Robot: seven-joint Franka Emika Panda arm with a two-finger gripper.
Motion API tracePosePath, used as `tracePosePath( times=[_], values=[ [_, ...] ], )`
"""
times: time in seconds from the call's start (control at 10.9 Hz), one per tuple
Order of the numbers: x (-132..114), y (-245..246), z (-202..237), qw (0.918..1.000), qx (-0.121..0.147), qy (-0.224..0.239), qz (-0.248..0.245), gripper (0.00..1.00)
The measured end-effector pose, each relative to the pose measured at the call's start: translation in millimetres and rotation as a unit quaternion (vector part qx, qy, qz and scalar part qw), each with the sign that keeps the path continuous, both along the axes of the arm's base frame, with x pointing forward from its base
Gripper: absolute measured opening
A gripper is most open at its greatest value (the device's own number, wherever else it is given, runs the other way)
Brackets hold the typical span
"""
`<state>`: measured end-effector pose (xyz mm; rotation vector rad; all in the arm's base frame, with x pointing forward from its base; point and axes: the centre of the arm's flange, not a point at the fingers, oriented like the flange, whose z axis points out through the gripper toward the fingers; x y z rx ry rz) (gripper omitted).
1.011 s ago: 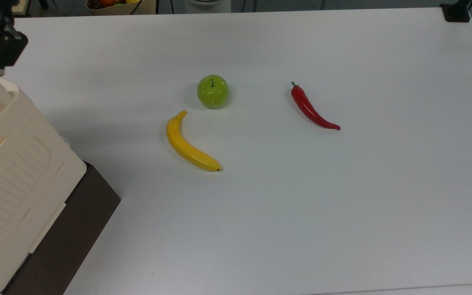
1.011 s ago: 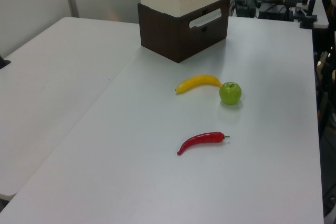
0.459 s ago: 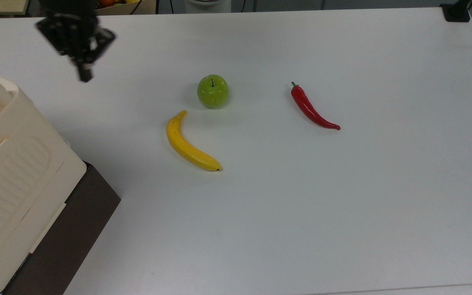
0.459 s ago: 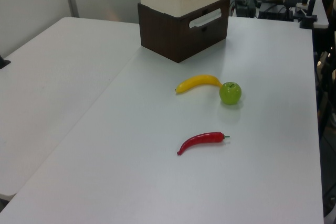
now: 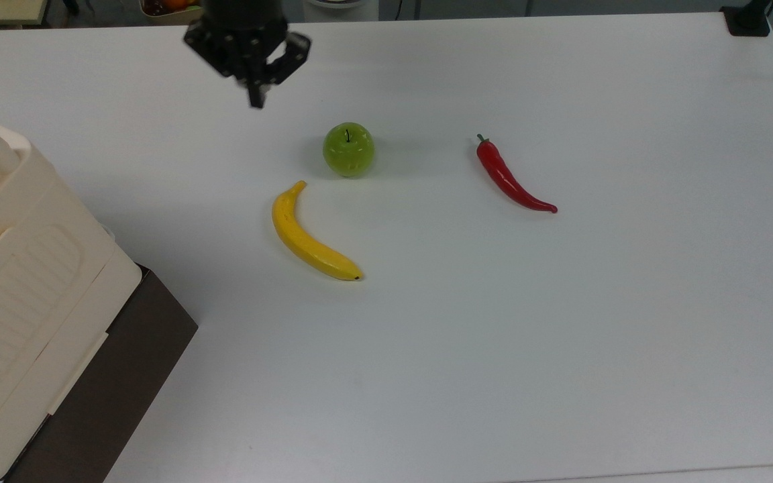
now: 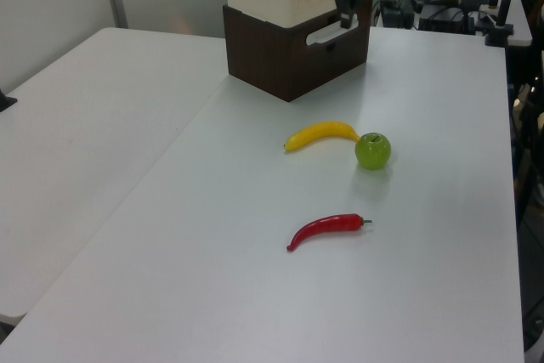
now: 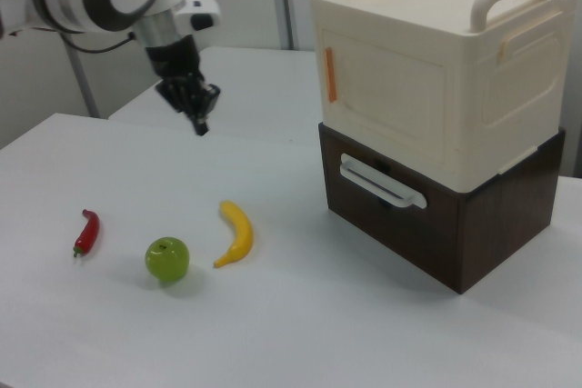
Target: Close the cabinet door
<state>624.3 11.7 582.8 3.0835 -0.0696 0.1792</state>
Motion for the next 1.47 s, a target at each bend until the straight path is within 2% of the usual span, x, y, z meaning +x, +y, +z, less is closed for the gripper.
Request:
tracePosePath(
  times=[0.37, 0.46, 0.55, 0.64, 1.1, 1.19, 1.47],
  values=[
    [-57.6, 22.5, 12.1, 0.9976, 0.003, 0.034, 0.06, 0.01],
    [-64.0, 24.9, 12.1, 0.997, 0.003, 0.038, 0.067, 0.01],
    [-66.8, 24.1, 10.4, 0.9968, 0.003, 0.044, 0.067, 0.05],
    [-67.7, 21.8, 7.8, 0.9965, 0.003, 0.051, 0.066, 0.17],
    [-67.6, 18.0, 5.0, 0.9964, 0.003, 0.055, 0.064, 0.92],
    [-67.5, 16.9, 5.2, 0.9965, 0.003, 0.055, 0.063, 1.0],
    [-67.3, 12.9, 7.6, 0.9968, 0.004, 0.053, 0.059, 1.0]
  ],
)
